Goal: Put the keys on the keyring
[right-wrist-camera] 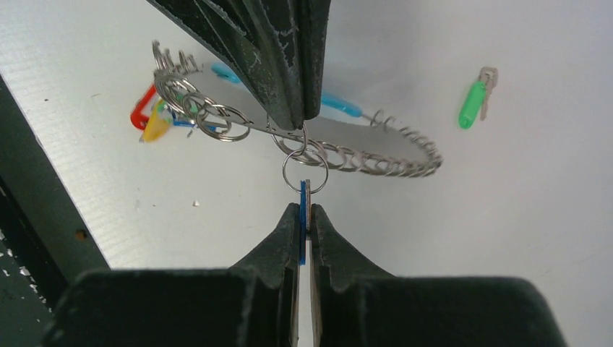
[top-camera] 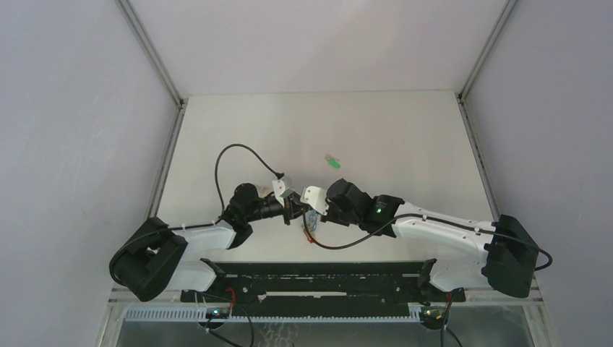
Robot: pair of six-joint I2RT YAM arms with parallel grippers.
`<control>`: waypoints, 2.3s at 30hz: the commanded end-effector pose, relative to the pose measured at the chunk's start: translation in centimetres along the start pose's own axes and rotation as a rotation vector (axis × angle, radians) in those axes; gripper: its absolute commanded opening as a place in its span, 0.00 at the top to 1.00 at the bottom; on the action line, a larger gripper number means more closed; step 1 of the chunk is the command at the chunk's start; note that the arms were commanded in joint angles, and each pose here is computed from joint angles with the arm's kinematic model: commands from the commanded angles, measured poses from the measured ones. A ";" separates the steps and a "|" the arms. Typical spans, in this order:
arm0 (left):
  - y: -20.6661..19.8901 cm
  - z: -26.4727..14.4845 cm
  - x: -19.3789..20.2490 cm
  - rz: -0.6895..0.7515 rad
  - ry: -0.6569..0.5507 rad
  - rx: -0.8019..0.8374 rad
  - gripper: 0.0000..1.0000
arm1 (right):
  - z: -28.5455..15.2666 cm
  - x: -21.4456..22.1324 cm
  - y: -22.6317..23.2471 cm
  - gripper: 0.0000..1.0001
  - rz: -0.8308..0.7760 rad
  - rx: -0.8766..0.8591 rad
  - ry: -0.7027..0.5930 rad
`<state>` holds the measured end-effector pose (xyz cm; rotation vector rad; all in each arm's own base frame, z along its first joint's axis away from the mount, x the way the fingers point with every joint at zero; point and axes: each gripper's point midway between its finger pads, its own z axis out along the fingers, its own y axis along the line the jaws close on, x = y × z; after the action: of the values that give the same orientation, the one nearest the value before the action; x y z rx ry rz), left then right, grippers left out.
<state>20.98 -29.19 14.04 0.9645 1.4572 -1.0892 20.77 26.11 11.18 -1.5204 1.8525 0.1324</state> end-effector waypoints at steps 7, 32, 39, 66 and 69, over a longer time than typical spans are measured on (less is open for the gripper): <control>0.0 -0.1 -1.8 0.039 -0.082 -0.008 0.95 | -3.3 -4.2 -3.7 1.00 -0.145 0.142 -0.071; -0.4 1.0 -1.4 0.045 -0.064 0.027 0.67 | -3.6 -6.2 -1.4 1.00 -0.420 0.063 -0.108; -1.5 1.1 -1.1 0.127 -0.007 0.124 0.58 | -3.6 -6.3 -0.8 1.00 -0.442 0.053 -0.107; -3.2 2.0 -2.0 0.155 -0.043 0.285 0.54 | -3.6 -6.5 -0.3 1.00 -0.464 0.047 -0.110; -3.4 2.0 -2.0 0.146 -0.043 0.299 0.58 | -3.6 -6.4 -0.4 1.00 -0.462 0.050 -0.106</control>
<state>18.51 -31.25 13.76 1.2120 1.3033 -1.2101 19.13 28.03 14.76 -1.8977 1.4260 -0.0554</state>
